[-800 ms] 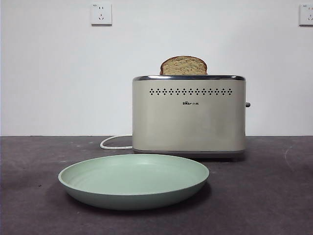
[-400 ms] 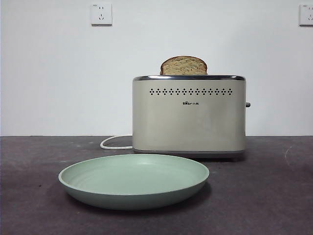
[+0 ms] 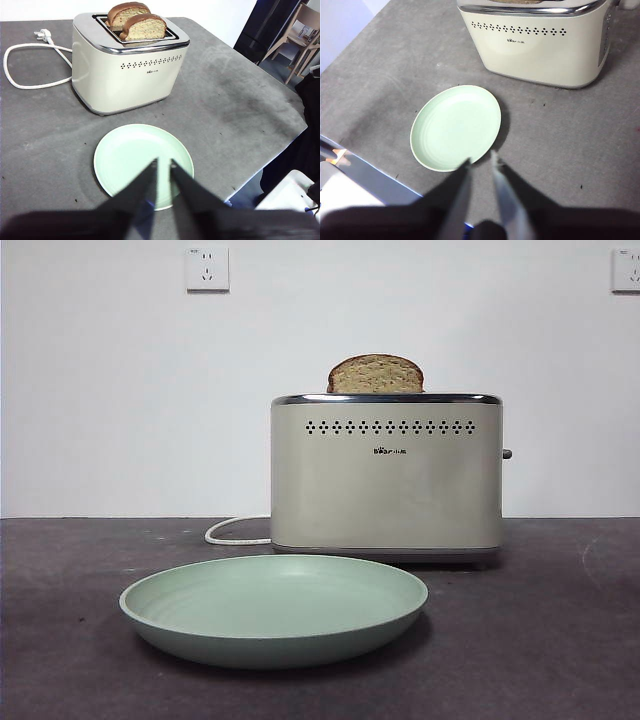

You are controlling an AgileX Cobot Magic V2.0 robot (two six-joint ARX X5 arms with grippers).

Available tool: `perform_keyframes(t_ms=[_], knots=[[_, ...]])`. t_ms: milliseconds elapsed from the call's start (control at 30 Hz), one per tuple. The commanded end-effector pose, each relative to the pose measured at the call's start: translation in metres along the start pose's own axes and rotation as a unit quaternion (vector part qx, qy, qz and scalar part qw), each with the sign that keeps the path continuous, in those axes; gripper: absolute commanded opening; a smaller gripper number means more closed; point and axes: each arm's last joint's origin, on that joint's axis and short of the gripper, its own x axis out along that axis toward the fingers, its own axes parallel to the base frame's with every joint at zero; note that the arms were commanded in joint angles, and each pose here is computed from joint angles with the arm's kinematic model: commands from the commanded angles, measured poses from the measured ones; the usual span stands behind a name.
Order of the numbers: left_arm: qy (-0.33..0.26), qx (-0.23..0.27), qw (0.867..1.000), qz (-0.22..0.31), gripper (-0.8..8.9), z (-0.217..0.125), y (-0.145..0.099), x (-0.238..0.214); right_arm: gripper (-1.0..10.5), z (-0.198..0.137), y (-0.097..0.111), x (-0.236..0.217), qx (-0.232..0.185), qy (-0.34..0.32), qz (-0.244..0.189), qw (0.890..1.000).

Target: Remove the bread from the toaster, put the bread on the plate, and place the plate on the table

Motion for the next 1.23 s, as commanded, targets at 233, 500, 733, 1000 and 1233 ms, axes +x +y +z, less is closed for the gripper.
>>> perform_keyframes(t_ms=[233, 500, 733, 1000, 1233], knots=[[-0.023, 0.042, 0.999, -0.012, 5.63, 0.005, -0.001, 0.0, 6.1, 0.001, 0.001, -0.001, -0.002, -0.003, 0.002, 1.0], [-0.059, 0.096, 0.993, -0.042, 5.62, 0.025, 0.005, 0.013, 6.1, 0.001, 0.0, 0.0, 0.004, -0.002, 0.001, 1.0], [-0.035, 0.115, 0.99, -0.08, 5.62, 0.057, 0.029, 0.061, 6.0, 0.002, -0.001, 0.002, 0.007, 0.003, 0.002, 1.0], [-0.019, 0.174, 0.98, -0.096, 5.62, 0.109, 0.049, 0.142, 6.0, 0.004, -0.003, 0.006, 0.011, 0.011, 0.002, 1.0], [-0.004, 0.22, 0.97, -0.108, 5.62, 0.136, 0.053, 0.218, 6.0, 0.006, -0.006, 0.01, 0.016, 0.02, 0.002, 1.0]])
